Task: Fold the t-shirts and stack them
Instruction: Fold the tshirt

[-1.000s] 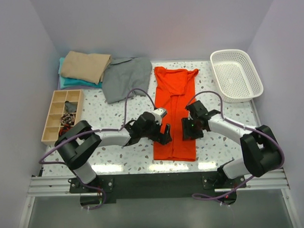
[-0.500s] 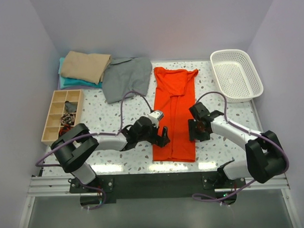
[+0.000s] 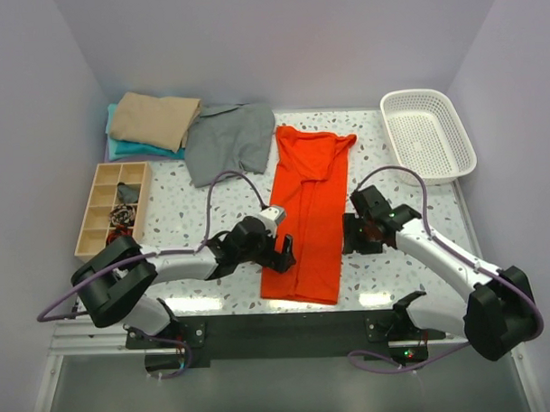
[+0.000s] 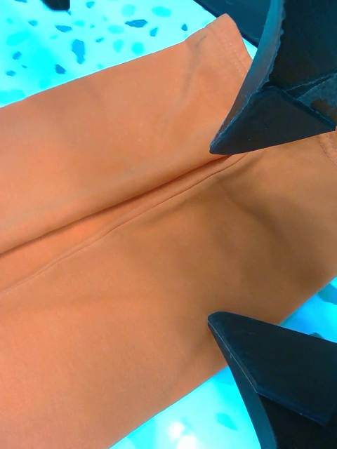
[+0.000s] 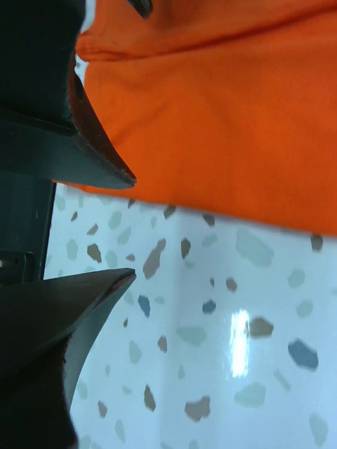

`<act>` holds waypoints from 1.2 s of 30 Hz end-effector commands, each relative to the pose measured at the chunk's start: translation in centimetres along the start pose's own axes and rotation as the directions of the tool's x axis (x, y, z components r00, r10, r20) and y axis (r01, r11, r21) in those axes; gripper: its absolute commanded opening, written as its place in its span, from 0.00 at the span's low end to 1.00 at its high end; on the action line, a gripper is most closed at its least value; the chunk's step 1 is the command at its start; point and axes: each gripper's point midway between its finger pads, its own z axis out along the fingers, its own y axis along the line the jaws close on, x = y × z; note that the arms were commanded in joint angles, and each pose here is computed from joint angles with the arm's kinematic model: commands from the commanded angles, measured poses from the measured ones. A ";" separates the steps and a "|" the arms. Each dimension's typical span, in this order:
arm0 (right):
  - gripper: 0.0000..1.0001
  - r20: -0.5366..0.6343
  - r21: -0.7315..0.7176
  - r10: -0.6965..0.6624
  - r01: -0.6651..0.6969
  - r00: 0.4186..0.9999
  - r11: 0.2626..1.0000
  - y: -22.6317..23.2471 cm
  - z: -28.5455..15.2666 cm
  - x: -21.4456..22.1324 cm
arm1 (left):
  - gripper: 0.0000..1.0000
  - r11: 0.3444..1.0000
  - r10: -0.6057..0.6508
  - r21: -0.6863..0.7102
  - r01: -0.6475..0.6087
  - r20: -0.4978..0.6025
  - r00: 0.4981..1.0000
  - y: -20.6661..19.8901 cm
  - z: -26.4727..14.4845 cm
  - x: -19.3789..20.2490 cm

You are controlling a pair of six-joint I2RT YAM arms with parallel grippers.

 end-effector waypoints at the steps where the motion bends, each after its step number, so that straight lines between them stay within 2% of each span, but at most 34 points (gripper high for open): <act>1: 0.53 -0.025 -0.209 -0.030 0.024 0.999 0.978 4.2 -0.8 0.9 | 1.00 0.998 -0.022 -0.066 0.009 -0.196 0.980 1.2 -2.1 4.4; 4: 0.55 -0.052 -0.187 0.028 -0.037 0.998 0.982 3.7 0.0 2.2 | 1.00 0.998 -0.039 -0.058 0.029 -0.172 0.984 0.3 -3.4 3.2; 5: 0.56 -0.053 -0.187 0.066 -0.074 0.996 0.980 3.7 0.0 2.5 | 1.00 0.996 -0.045 -0.079 0.035 -0.128 0.991 0.4 -4.2 2.1; 9: 0.55 -0.092 -0.214 0.135 -0.152 0.987 0.965 3.5 0.3 5.0 | 1.00 0.978 -0.122 -0.182 0.101 -0.108 0.987 2.0 -6.9 2.8; 13: 0.55 -0.121 -0.274 0.171 -0.198 0.978 0.941 4.1 -0.4 6.6 | 1.00 0.971 -0.194 -0.145 0.191 -0.003 0.981 1.6 -9.0 2.1; 16: 0.55 -0.148 -0.296 0.177 -0.215 0.973 0.931 4.3 -0.6 7.7 | 1.00 0.966 -0.242 -0.096 0.239 -0.022 0.970 1.2 -9.2 3.8; 22: 0.55 -0.207 -0.307 0.170 -0.229 0.963 0.924 4.6 -0.7 9.4 | 1.00 0.953 -0.302 -0.052 0.298 -0.137 0.943 0.9 -8.5 8.2; 27: 0.55 -0.243 -0.306 0.155 -0.227 0.958 0.924 5.1 -0.2 10.7 | 1.00 0.954 -0.299 -0.040 0.297 -0.180 0.937 0.7 -8.0 9.1; 32: 0.54 -0.280 -0.319 0.126 -0.216 0.952 0.923 6.5 0.5 11.9 | 1.00 0.947 -0.305 0.037 0.320 -0.217 0.927 -0.6 -7.8 9.7; 35: 0.54 -0.284 -0.314 0.108 -0.199 0.953 0.928 7.4 0.9 12.3 | 0.93 0.945 -0.307 0.038 0.324 -0.232 0.923 -0.7 -8.1 10.2; 36: 0.54 -0.287 -0.317 0.099 -0.192 0.953 0.929 7.7 0.9 12.5 | 0.86 0.944 -0.309 0.047 0.327 -0.225 0.924 -0.8 -8.2 10.0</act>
